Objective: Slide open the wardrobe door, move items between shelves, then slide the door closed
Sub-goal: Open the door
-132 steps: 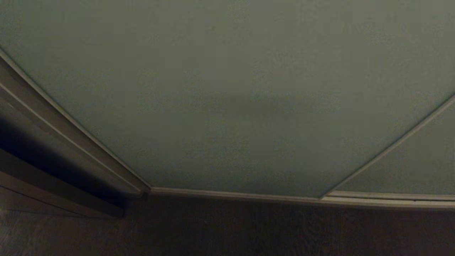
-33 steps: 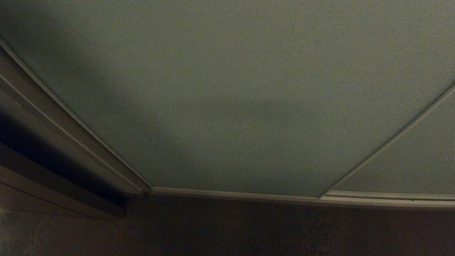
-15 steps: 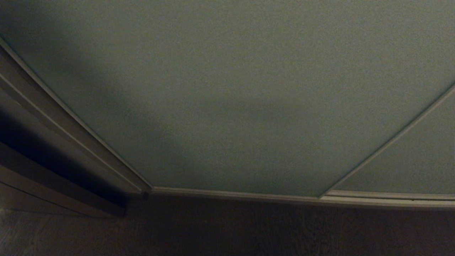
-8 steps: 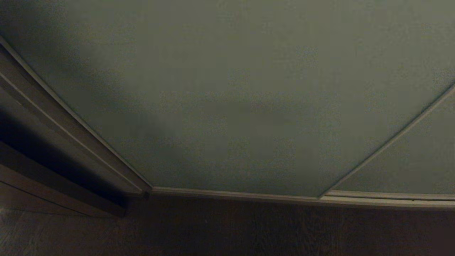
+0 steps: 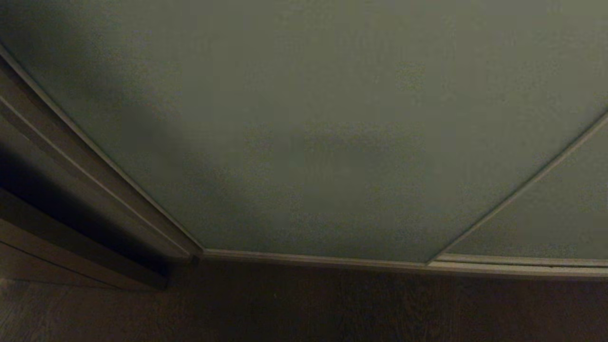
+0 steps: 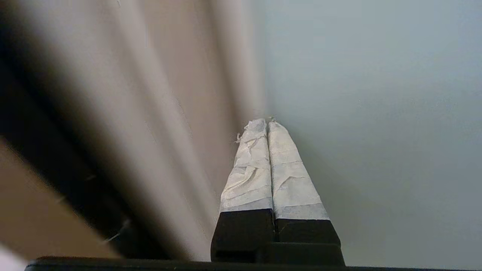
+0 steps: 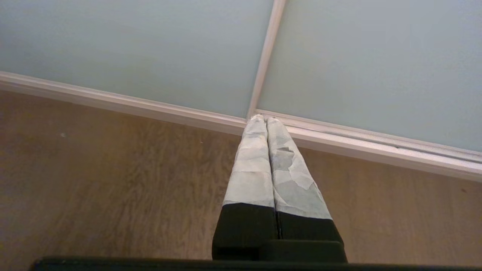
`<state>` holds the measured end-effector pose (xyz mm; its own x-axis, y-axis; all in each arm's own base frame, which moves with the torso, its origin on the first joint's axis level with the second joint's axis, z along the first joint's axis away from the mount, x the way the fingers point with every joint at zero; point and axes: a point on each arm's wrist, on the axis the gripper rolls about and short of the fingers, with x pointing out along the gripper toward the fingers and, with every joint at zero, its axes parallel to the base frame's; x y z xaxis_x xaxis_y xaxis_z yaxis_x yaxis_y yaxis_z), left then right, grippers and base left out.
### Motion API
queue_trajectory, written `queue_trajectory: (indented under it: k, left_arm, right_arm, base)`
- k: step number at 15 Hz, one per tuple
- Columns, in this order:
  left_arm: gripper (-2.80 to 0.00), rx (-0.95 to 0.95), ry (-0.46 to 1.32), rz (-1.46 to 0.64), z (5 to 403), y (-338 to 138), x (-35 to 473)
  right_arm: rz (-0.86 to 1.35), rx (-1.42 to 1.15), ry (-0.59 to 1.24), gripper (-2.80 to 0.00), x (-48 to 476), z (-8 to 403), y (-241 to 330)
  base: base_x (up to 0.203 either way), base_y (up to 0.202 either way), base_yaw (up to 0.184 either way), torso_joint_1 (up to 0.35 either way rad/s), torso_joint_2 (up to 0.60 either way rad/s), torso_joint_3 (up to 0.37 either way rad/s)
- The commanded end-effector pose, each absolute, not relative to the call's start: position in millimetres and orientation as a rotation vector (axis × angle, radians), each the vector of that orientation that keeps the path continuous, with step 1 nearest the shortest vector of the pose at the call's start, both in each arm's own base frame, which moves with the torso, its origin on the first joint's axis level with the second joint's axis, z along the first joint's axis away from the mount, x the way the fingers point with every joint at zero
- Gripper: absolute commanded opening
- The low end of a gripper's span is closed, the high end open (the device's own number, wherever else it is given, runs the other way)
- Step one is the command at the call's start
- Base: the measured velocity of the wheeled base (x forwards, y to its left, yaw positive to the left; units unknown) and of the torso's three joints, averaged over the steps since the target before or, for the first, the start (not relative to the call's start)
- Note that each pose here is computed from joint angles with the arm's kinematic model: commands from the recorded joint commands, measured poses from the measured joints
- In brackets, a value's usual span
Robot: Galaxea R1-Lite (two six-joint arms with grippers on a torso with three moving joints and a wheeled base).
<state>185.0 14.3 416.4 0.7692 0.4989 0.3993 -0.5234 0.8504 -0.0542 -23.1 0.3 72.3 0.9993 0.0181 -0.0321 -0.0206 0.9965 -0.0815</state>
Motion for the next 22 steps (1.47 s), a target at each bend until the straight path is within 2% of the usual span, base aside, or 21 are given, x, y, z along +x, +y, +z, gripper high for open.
queue_trajectory:
  k: [1,4,9,12,18,22]
  left_arm:
    - [-2.8,0.053,-0.429,0.553,420.2,12.2,177.9]
    - [-2.8,0.049,-0.438,0.535,421.8,9.2,172.9]
    - [-2.8,0.006,-0.499,0.435,437.0,-1.9,112.7]
    - [-2.8,-0.008,-0.498,0.491,438.4,0.9,93.8]
    - [-2.8,0.005,-0.364,0.634,419.0,-1.2,141.5]
    - [-2.8,0.015,-0.35,0.723,417.0,7.8,174.7]
  right_arm:
    - [0.02,-0.083,0.031,-2.8,-23.1,72.3,0.3]
    - [0.02,-0.083,0.031,-2.8,-23.1,72.3,0.3]
    - [0.02,-0.083,0.031,-2.8,-23.1,72.3,0.3]
    - [0.02,-0.083,0.031,-2.8,-23.1,72.3,0.3]
    - [0.02,-0.083,0.031,-2.8,-23.1,72.3,0.3]
    - [0.02,-0.083,0.031,-2.8,-23.1,72.3,0.3]
  base:
    - [0.0,0.0,0.0,0.0,0.0,0.0]
    - [0.0,0.0,0.0,0.0,0.0,0.0]
    - [0.0,0.0,0.0,0.0,0.0,0.0]
    - [0.0,0.0,0.0,0.0,0.0,0.0]
    - [0.0,0.0,0.0,0.0,0.0,0.0]
    - [0.0,0.0,0.0,0.0,0.0,0.0]
